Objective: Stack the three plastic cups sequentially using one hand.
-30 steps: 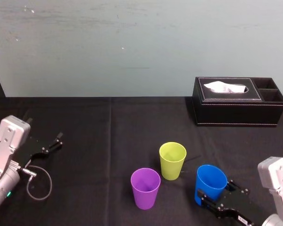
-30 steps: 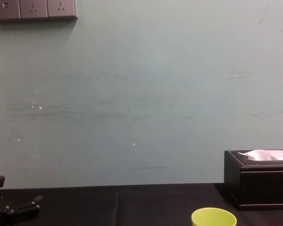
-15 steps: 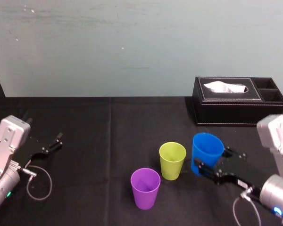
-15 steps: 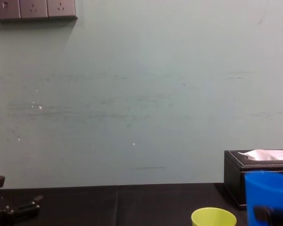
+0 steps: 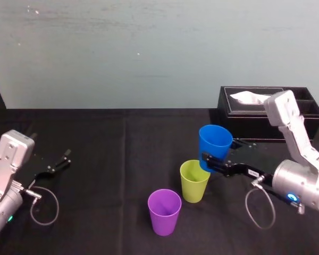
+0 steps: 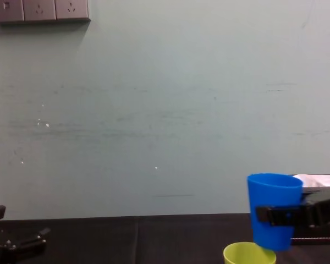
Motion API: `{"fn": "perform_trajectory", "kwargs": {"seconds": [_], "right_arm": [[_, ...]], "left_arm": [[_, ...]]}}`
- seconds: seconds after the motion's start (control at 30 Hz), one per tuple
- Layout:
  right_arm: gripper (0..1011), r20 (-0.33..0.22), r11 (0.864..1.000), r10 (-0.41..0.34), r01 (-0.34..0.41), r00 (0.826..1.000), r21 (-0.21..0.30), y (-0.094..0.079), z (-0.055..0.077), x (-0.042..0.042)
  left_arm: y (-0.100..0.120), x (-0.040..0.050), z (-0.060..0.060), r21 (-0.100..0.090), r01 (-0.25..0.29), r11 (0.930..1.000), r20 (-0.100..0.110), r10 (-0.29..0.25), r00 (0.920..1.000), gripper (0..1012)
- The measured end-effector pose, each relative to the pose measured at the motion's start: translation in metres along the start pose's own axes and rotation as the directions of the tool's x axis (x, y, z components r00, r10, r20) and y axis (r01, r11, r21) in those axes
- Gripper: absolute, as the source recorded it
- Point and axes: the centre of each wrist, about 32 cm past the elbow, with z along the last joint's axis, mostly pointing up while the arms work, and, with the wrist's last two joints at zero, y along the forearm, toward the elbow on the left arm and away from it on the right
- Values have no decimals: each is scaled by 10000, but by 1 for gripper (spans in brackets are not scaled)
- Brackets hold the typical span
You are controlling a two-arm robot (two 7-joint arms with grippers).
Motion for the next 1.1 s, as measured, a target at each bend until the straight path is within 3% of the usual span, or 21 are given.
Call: {"fn": "perform_trajectory", "kwargs": {"seconds": [0.13, 0.5, 0.77, 1.1], "right_arm": [[707, -9, 9999, 98, -98, 10000, -40, 94, 38, 11], [707, 25, 9990, 448, -448, 9990, -88, 260, 78, -69], [707, 49, 9986, 513, -512, 9987, -151, 290, 60, -96], [707, 20, 9988, 436, -435, 9990, -240, 280, -1, -69]], "left_arm": [[0, 0, 0, -1, -1, 10000, 0, 1, 10000, 1000], [0, 0, 0, -1, 0, 10000, -1, 0, 10000, 1000], [0, 0, 0, -1, 0, 10000, 0, 0, 10000, 1000], [0, 0, 0, 0, 0, 10000, 0, 0, 10000, 1000]]}}
